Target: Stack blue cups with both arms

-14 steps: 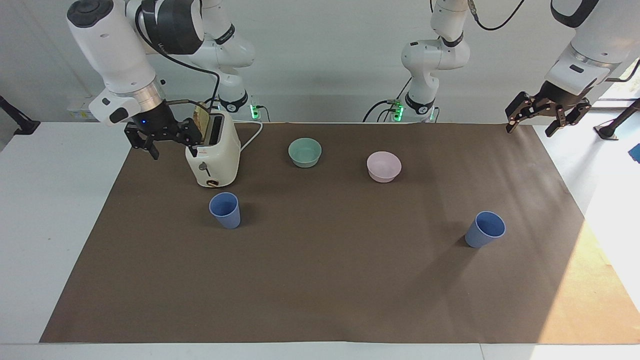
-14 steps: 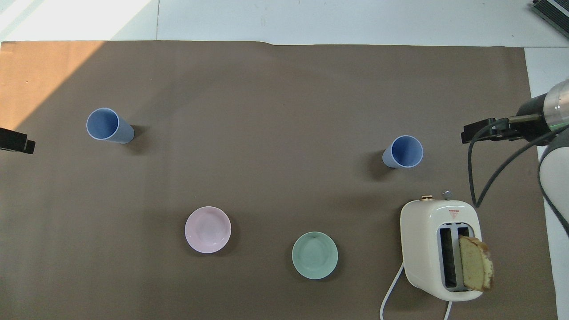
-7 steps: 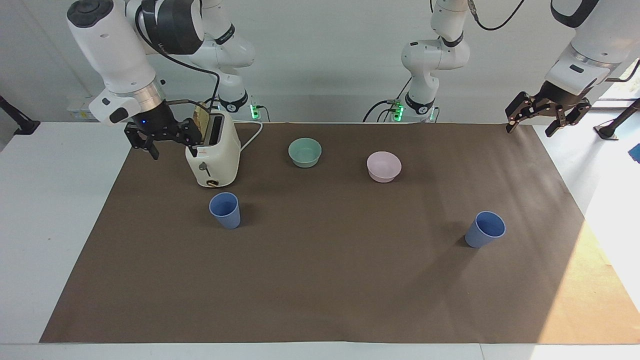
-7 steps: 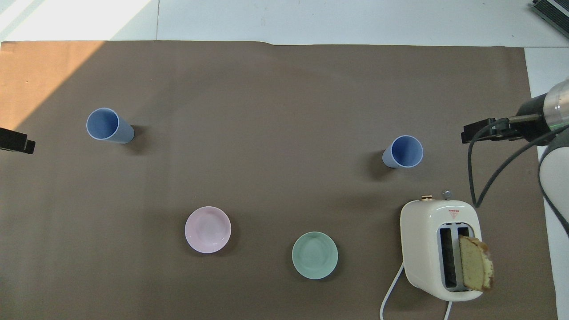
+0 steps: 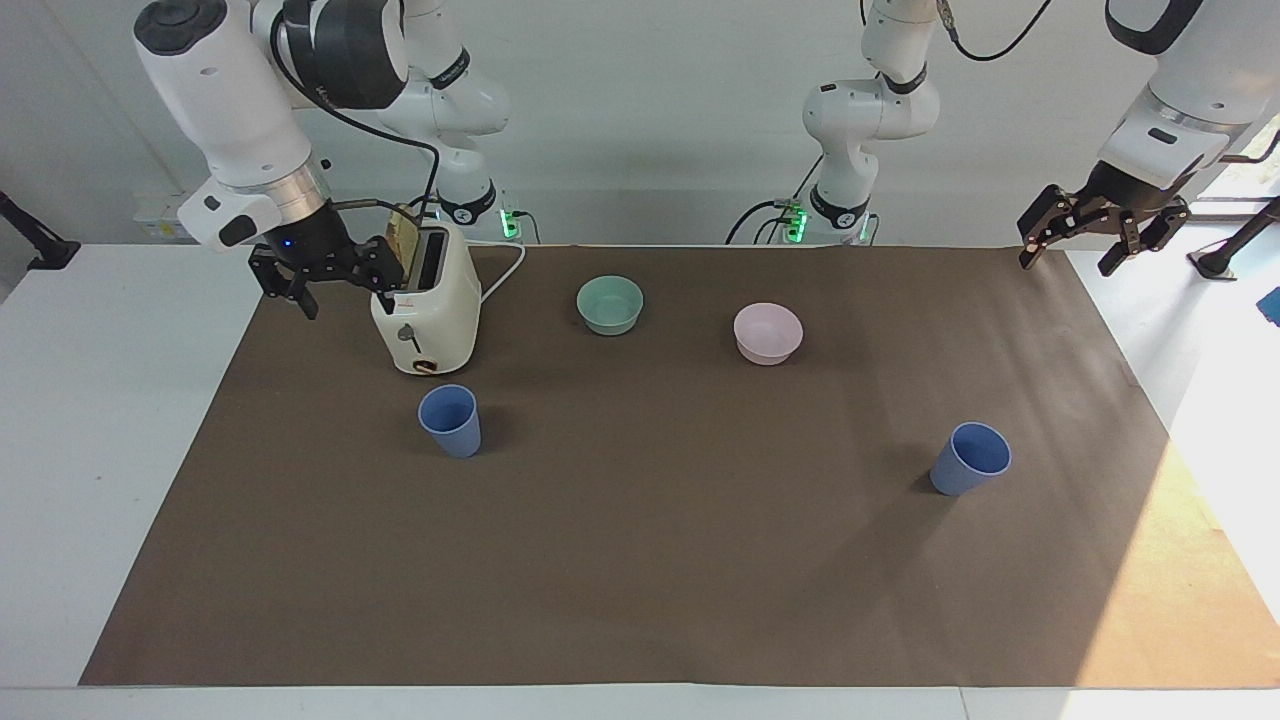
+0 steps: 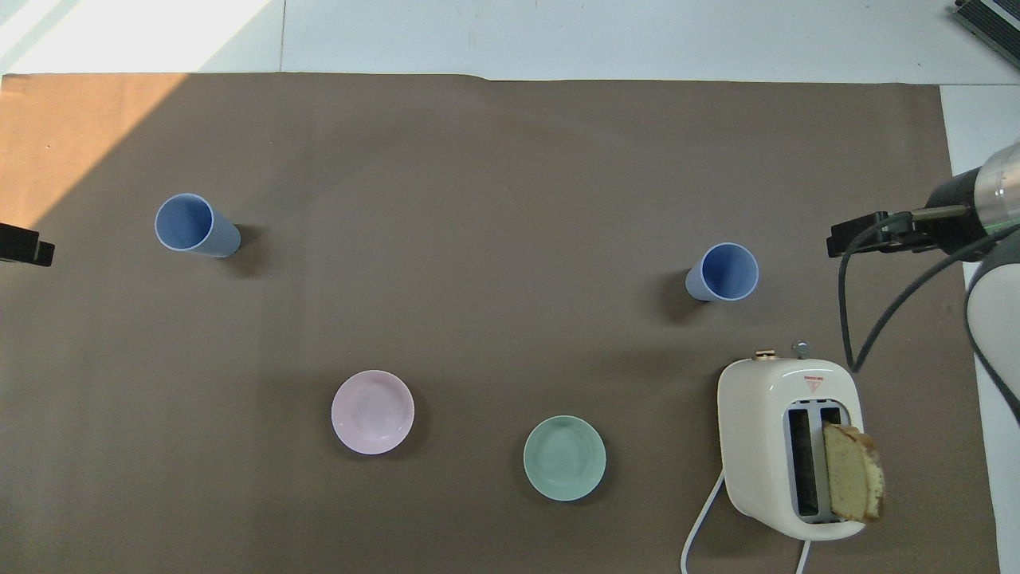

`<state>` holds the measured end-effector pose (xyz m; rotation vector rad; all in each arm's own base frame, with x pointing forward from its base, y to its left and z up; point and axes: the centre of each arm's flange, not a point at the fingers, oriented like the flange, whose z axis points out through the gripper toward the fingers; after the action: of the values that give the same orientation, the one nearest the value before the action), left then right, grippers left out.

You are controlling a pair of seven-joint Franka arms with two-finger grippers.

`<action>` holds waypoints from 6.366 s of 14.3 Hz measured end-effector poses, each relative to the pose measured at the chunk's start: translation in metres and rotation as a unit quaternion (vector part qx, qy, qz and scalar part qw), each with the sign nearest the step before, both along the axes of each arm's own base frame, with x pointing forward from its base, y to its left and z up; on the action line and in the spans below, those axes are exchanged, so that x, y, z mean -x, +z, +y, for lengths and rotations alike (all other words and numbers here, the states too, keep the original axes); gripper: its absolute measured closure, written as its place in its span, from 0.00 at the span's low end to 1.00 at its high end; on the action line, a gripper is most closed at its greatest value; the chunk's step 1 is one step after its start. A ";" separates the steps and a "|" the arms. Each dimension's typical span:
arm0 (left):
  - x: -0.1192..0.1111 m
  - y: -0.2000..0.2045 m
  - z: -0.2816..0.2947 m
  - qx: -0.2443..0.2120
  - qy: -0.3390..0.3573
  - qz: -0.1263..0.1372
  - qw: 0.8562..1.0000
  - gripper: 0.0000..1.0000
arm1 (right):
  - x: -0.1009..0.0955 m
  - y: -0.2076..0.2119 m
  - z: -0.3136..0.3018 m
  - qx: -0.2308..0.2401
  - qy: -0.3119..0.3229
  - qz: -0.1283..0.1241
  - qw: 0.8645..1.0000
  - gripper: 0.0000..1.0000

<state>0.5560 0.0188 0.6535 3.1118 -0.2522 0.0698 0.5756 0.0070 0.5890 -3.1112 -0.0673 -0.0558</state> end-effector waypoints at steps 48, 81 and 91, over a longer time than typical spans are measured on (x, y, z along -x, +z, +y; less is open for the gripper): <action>-0.053 -0.183 -0.125 0.017 0.067 -0.031 0.997 0.95 | 0.000 0.000 0.000 0.000 0.000 0.000 1.000 0.00; 0.000 -0.140 -0.212 0.033 0.103 -0.040 0.993 0.00 | -0.022 -0.171 0.013 -0.004 0.009 0.036 0.999 0.00; -0.015 -0.038 -0.066 0.009 0.047 -0.027 0.998 0.00 | -0.025 -0.235 0.017 -0.005 0.009 0.032 0.999 0.10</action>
<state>0.5714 -0.0467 0.6159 3.1055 -0.1052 0.1573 0.6005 0.0235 0.3541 -3.0979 -0.0946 0.0451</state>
